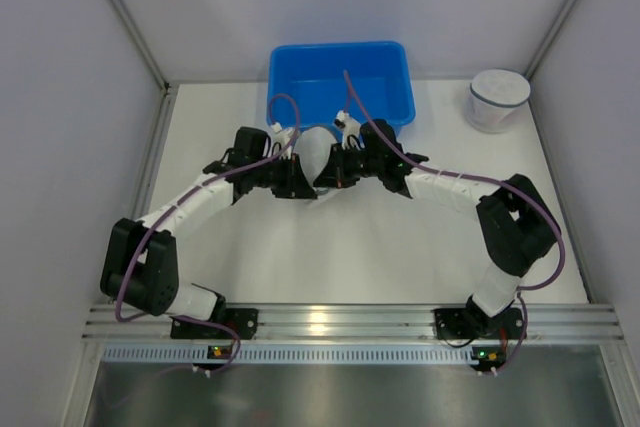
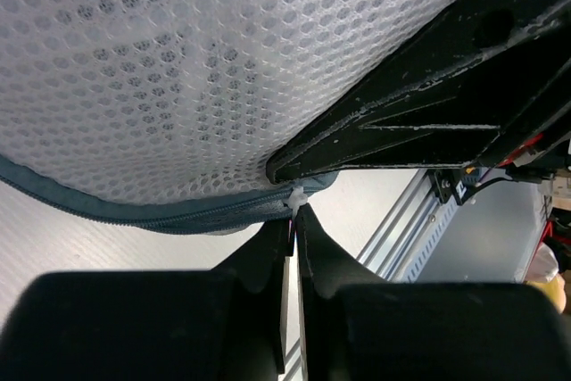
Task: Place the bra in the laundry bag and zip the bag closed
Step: Zip the zipper on the laundry bag.
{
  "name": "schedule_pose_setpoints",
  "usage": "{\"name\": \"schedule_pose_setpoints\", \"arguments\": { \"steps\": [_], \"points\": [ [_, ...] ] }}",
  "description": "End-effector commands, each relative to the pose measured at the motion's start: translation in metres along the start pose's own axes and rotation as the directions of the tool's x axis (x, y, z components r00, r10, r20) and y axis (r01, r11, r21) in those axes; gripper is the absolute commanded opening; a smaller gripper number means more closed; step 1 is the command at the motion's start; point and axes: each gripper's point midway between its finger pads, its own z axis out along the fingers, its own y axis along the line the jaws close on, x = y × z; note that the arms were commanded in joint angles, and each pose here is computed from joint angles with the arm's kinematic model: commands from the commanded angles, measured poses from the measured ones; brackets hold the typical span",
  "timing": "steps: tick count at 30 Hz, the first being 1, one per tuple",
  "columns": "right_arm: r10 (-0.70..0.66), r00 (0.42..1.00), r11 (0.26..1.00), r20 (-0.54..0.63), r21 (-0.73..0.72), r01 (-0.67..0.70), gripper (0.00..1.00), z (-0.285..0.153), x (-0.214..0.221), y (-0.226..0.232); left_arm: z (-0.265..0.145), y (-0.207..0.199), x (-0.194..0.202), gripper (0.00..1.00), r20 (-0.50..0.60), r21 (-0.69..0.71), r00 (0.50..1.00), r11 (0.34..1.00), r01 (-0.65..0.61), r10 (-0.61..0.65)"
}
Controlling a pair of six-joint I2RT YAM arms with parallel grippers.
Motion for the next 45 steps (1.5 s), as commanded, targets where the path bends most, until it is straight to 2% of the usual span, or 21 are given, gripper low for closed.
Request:
{"name": "schedule_pose_setpoints", "arguments": {
  "steps": [1,2,6,9,10,12,14,18,21,26,32,35,39,40,41,43,44,45],
  "points": [
    [-0.101,0.992,0.991,0.080,-0.079,0.108,0.00,-0.007,-0.028,0.035,-0.001,-0.013,-0.007,0.06,0.029,0.071,0.999,0.997,-0.041,0.039],
    [-0.103,0.991,0.991,0.085,-0.078,0.110,0.00,-0.007,-0.030,0.034,-0.003,-0.014,-0.006,0.00,0.032,0.072,0.999,0.996,-0.044,0.042],
    [-0.077,0.994,0.994,0.081,-0.074,0.084,0.00,-0.007,-0.032,0.026,-0.007,-0.011,0.008,0.00,0.025,0.062,0.999,0.998,-0.024,0.023],
    [-0.033,0.997,0.997,0.064,-0.061,0.037,0.34,-0.007,-0.034,0.017,-0.009,-0.006,0.018,0.00,0.023,0.041,1.000,0.999,-0.011,0.010],
    [-0.015,0.998,0.998,0.066,-0.063,0.019,0.55,-0.009,-0.036,0.017,-0.008,-0.003,0.021,0.00,0.021,0.032,1.000,0.999,-0.007,0.006],
    [0.026,0.998,0.998,0.057,-0.059,-0.023,0.70,-0.014,-0.039,0.010,-0.006,-0.001,0.024,0.00,0.015,0.028,1.000,1.000,0.015,-0.015],
    [0.067,0.996,0.996,0.054,-0.059,-0.063,0.73,-0.020,-0.044,0.004,-0.003,0.000,0.020,0.00,0.025,0.034,0.999,0.999,0.029,-0.030],
    [0.127,0.992,0.992,0.023,-0.015,-0.126,0.72,-0.034,-0.046,-0.013,0.005,-0.005,0.002,0.00,0.064,0.061,0.997,0.998,0.029,-0.033],
    [0.204,0.978,0.979,-0.037,0.001,-0.204,0.62,-0.043,-0.033,-0.026,0.011,-0.008,-0.014,0.00,0.084,0.067,0.996,0.998,0.006,-0.012],
    [0.273,0.957,0.959,-0.100,-0.045,-0.278,0.55,-0.048,-0.017,-0.018,0.022,-0.010,-0.023,0.00,0.076,0.077,0.997,0.997,-0.021,0.015],
    [0.321,0.937,0.941,-0.137,-0.062,-0.332,0.52,-0.034,-0.006,-0.014,0.027,-0.023,-0.024,0.00,0.075,0.085,0.994,0.993,-0.082,0.075],
    [0.347,0.924,0.930,-0.163,-0.068,-0.361,0.46,-0.026,0.001,-0.011,0.029,-0.030,-0.027,0.00,0.084,0.087,0.990,0.989,-0.119,0.112],
    [0.351,0.917,0.925,-0.190,-0.078,-0.371,0.46,-0.017,0.006,-0.006,0.029,-0.034,-0.024,0.00,0.070,0.082,0.986,0.984,-0.159,0.154],
    [0.357,0.913,0.923,-0.199,-0.076,-0.378,0.44,-0.015,0.009,-0.008,0.028,-0.036,-0.023,0.00,0.068,0.083,0.984,0.982,-0.170,0.164],
    [0.360,0.911,0.921,-0.202,-0.077,-0.381,0.34,-0.015,0.009,-0.008,0.028,-0.035,-0.021,0.00,0.061,0.080,0.984,0.982,-0.172,0.167],
    [0.355,0.914,0.923,-0.197,-0.079,-0.376,0.22,-0.015,0.005,-0.008,0.024,-0.031,-0.015,0.00,0.041,0.058,0.983,0.982,-0.181,0.179],
    [0.354,0.915,0.924,-0.194,-0.079,-0.375,0.12,-0.016,0.004,-0.009,0.023,-0.030,-0.012,0.00,0.031,0.051,0.983,0.981,-0.185,0.184],
    [0.354,0.915,0.924,-0.193,-0.080,-0.374,0.07,-0.016,0.004,-0.009,0.022,-0.028,-0.008,0.00,0.023,0.043,0.982,0.982,-0.186,0.185]
  ]
}}
